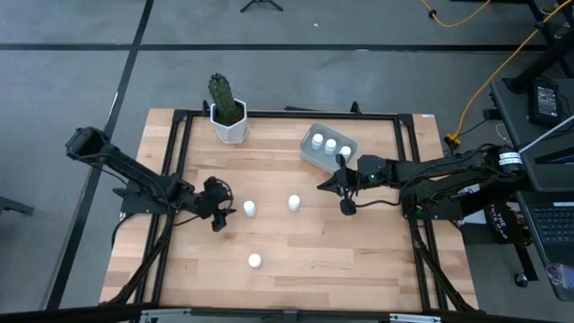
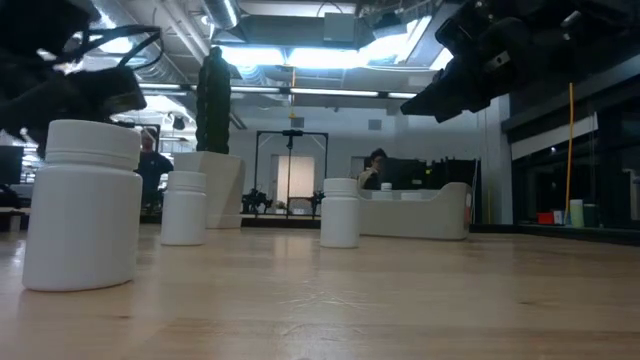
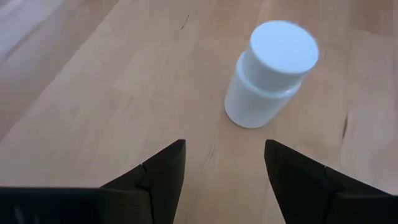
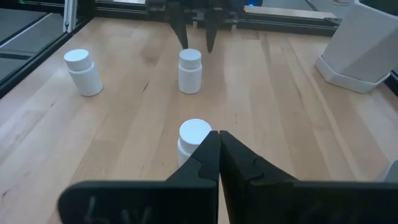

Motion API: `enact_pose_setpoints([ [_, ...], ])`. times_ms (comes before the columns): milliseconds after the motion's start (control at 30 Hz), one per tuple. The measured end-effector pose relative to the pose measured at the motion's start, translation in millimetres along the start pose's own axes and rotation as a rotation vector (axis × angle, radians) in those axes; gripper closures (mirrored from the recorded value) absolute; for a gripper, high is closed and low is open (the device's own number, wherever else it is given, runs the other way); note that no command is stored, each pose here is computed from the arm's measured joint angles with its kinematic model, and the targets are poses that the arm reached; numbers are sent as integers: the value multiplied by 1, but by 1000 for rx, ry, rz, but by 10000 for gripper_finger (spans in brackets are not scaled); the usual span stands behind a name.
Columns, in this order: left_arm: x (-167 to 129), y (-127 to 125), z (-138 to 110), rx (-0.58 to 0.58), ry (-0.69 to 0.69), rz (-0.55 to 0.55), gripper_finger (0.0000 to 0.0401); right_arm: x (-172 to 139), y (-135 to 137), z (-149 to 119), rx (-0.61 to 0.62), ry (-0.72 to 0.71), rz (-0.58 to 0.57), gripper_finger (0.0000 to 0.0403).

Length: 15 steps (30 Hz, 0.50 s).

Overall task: Pick and place pill bottles into a basket
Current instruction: Put the white pill bottle into the gray bin

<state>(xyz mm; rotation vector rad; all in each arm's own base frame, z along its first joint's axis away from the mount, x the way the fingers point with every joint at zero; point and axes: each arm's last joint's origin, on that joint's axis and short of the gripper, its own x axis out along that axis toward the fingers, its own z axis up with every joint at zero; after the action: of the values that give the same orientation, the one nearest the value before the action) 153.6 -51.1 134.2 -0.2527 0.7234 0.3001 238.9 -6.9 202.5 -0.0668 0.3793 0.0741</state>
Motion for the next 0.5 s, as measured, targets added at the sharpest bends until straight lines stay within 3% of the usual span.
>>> enact_pose_setpoints([
  [267,8,4,-22,-43,-91,-49,191,0,0,0,3,0,0,396],
  [500,12,-2,-18,-22,-146,-83,191,0,0,1,3,-5,-1,396],
])
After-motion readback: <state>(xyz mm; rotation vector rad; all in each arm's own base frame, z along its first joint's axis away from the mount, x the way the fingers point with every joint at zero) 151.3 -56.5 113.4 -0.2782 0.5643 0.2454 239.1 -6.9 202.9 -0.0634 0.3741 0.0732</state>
